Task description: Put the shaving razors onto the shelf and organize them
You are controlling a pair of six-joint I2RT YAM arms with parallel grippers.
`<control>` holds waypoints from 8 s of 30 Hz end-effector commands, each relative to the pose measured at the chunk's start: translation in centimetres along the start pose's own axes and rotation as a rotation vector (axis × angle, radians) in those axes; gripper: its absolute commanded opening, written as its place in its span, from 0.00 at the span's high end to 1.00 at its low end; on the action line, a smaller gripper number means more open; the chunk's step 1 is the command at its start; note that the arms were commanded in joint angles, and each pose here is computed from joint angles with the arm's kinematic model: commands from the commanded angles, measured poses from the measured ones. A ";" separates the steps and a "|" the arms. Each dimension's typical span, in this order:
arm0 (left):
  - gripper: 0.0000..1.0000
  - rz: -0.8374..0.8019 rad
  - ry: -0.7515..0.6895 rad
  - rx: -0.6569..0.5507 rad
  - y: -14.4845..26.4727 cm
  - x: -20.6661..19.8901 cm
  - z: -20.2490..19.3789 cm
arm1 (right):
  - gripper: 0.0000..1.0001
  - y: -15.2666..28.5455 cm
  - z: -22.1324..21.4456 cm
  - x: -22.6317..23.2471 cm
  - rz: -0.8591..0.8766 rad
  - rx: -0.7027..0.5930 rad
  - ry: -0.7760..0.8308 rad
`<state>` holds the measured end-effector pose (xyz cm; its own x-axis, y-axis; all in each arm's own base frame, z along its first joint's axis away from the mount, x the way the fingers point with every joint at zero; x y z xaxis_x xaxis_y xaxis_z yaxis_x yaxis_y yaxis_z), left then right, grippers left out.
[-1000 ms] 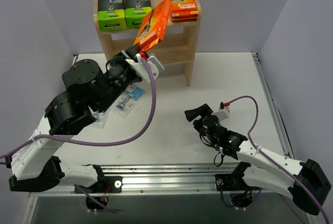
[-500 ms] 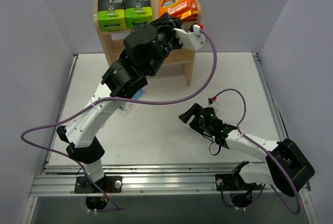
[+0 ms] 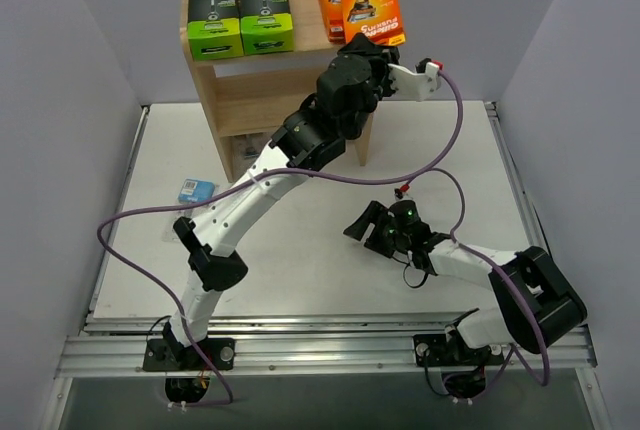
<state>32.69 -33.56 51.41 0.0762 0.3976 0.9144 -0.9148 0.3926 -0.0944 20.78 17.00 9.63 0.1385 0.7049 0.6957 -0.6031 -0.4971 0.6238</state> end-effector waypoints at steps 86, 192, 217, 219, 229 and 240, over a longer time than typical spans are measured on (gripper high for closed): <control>0.06 0.045 0.192 -0.075 2.3 4.5 -0.8 | 0.30 -1.5 1.1 -1.9 0.051 0.072 -0.043; 0.06 -0.013 1.040 0.035 22.8 -6.3 -19.0 | 0.67 20.9 21.1 30.5 -0.043 -0.995 1.567; 0.06 -0.081 1.021 -0.024 23.0 -6.8 -17.8 | 0.57 17.5 24.7 31.5 0.139 -0.773 1.616; 0.06 -0.087 1.020 -0.025 23.0 -6.9 -17.8 | 0.56 17.3 24.8 31.6 0.137 -0.778 1.613; 0.06 -0.096 1.016 -0.034 23.1 -6.9 -17.6 | 0.59 16.7 25.3 31.7 0.109 -0.819 1.596; 0.06 -0.108 1.006 -0.039 23.0 -7.1 -17.6 | 0.68 16.1 26.0 31.9 0.072 -0.873 1.564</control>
<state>18.22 -12.65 34.65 0.4658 0.8695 0.1646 -0.8819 0.4715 0.0050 35.31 18.44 50.18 -0.4407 0.6905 -0.5735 -0.8308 -0.5557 -0.0307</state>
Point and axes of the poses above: each gripper's point midway between its finger pads, its own y axis back along the fingers, its own x axis along the line the jaws close on, z = x × y, the point moved 9 cm from there along y, back along the fingers, and after that the axes turned 1 degree about -y, right-handed, at the moved point
